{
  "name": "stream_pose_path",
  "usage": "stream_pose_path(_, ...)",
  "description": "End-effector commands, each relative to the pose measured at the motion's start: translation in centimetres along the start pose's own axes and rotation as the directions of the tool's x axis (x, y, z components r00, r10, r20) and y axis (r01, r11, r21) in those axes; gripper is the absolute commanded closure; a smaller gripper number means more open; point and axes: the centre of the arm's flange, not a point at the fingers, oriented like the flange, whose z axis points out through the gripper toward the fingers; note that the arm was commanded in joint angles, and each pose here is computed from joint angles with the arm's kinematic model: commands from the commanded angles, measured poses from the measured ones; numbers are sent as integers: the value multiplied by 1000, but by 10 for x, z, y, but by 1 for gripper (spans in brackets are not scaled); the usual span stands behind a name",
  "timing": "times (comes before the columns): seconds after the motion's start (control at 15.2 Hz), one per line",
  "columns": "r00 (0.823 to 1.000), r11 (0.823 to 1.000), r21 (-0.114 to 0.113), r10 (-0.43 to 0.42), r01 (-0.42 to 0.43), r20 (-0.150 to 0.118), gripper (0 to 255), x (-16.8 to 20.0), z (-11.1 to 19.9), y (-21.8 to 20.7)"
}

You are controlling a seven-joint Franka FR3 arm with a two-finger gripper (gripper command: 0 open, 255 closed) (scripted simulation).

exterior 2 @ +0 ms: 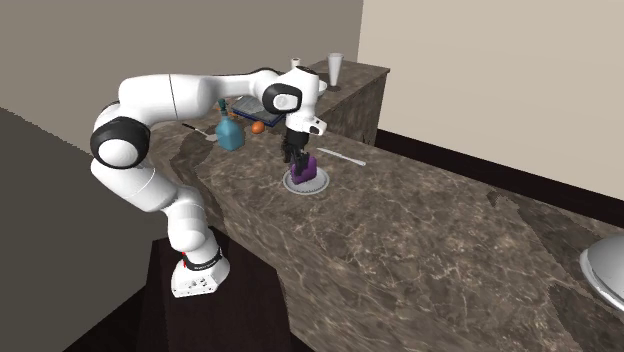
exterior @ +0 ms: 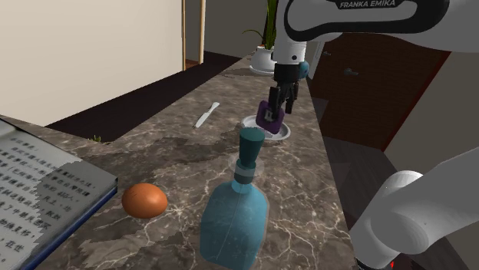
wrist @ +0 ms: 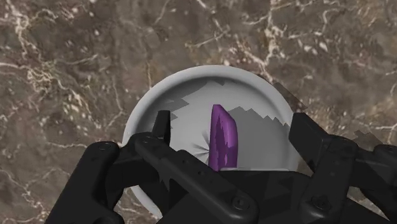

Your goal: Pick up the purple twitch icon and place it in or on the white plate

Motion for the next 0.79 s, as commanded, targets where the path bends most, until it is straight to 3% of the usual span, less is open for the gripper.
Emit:
stream_pose_path(0.0, 1000, 1000, 0, 0, 0, 0, 0, 0, 0, 0)
stream_pose_path(0.26, 1000, 1000, 0, 0, 0, 0, 0, 0, -50, 0)
stream_pose_path(0.73, 1000, 1000, 0, 0, 0, 0, 0, 0, -50, 0)
